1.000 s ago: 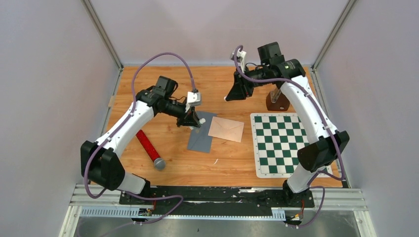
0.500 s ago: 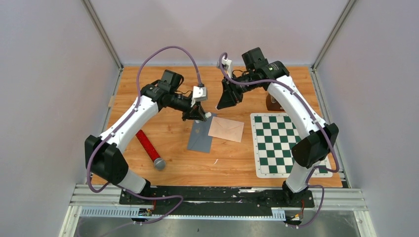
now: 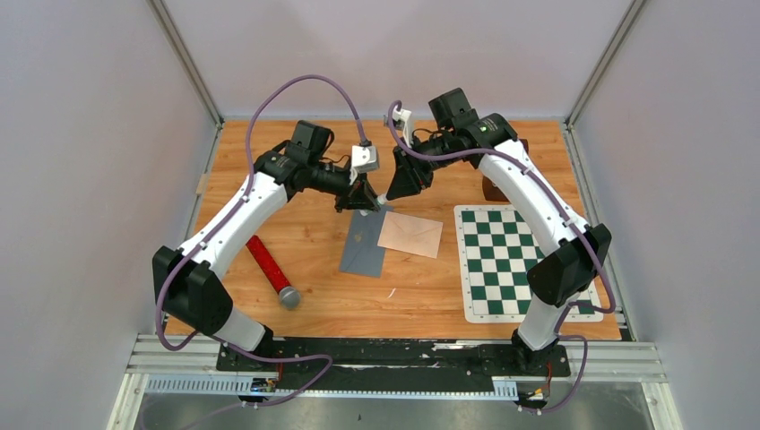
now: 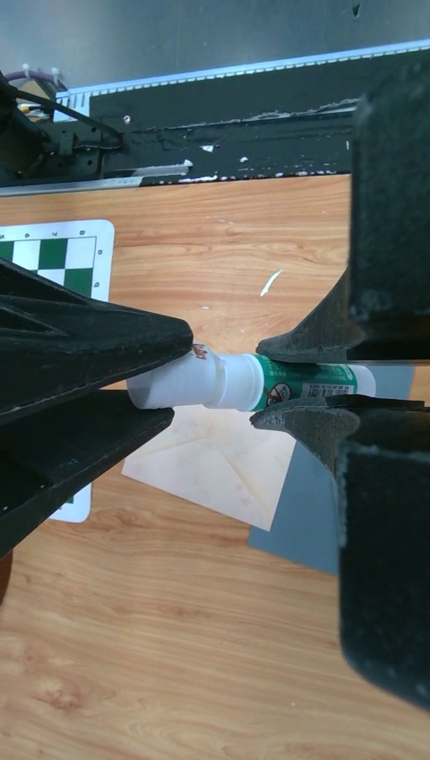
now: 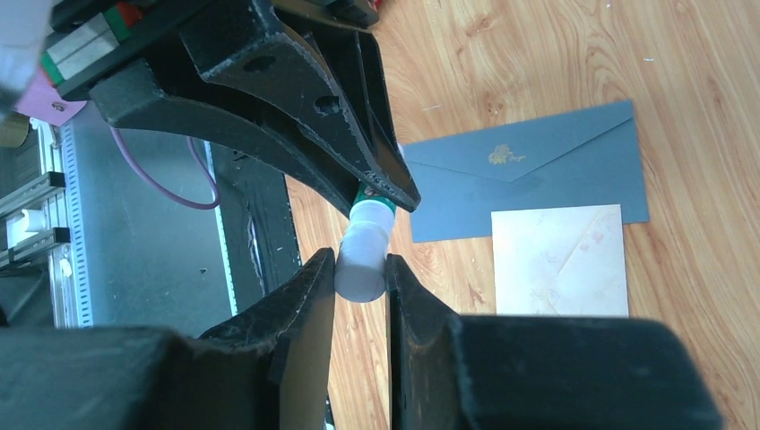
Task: Place the letter into the envelope and seal it
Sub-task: Close the solid glue cap on the solid glue.
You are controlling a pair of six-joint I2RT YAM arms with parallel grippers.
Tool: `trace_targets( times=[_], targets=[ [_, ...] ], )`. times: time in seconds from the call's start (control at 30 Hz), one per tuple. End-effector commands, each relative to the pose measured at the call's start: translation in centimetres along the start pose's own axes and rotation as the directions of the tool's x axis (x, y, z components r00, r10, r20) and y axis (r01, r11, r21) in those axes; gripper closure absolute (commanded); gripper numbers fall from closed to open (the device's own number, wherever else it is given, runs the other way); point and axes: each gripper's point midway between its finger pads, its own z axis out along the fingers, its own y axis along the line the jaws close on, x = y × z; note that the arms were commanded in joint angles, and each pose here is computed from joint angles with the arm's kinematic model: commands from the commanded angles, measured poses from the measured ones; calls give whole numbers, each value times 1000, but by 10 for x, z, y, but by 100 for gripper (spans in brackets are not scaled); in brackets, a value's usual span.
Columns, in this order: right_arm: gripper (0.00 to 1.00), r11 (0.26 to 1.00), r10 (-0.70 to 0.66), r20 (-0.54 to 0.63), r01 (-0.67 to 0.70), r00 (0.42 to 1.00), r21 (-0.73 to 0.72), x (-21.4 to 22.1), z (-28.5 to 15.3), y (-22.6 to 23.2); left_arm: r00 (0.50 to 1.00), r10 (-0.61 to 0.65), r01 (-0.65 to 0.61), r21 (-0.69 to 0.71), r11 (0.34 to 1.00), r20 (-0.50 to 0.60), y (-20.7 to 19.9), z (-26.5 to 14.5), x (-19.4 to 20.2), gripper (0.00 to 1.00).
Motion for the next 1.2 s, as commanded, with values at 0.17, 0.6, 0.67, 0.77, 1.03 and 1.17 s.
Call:
trace_targets(
  times=[0.17, 0.6, 0.67, 0.77, 1.03, 1.17],
  targets=[
    [100, 998, -53, 39, 52, 998, 24, -17, -2, 2, 995, 44, -43, -8, 999, 91, -3, -9, -40, 100],
    [100, 999, -47, 61, 47, 997, -1, -25, 3, 1, 993, -1, -2, 32, 999, 120, -2, -2, -43, 100],
    [100, 999, -38, 53, 39, 998, -14, -23, 5, 1, 993, 2, -6, 30, 1000, 119, 0, 0, -43, 100],
    [100, 999, -29, 25, 30, 999, -33, -18, 8, 0, 993, 12, -15, 23, 1000, 117, 3, 0, -44, 100],
    [100, 1000, -23, -29, 23, 999, -8, -4, 12, -9, 993, 48, -47, -11, 999, 111, 8, -3, -48, 100],
    [100, 999, -36, -47, 36, 998, -12, -1, 10, -8, 993, 73, -71, -28, 997, 90, 11, -5, -45, 100]
  ],
)
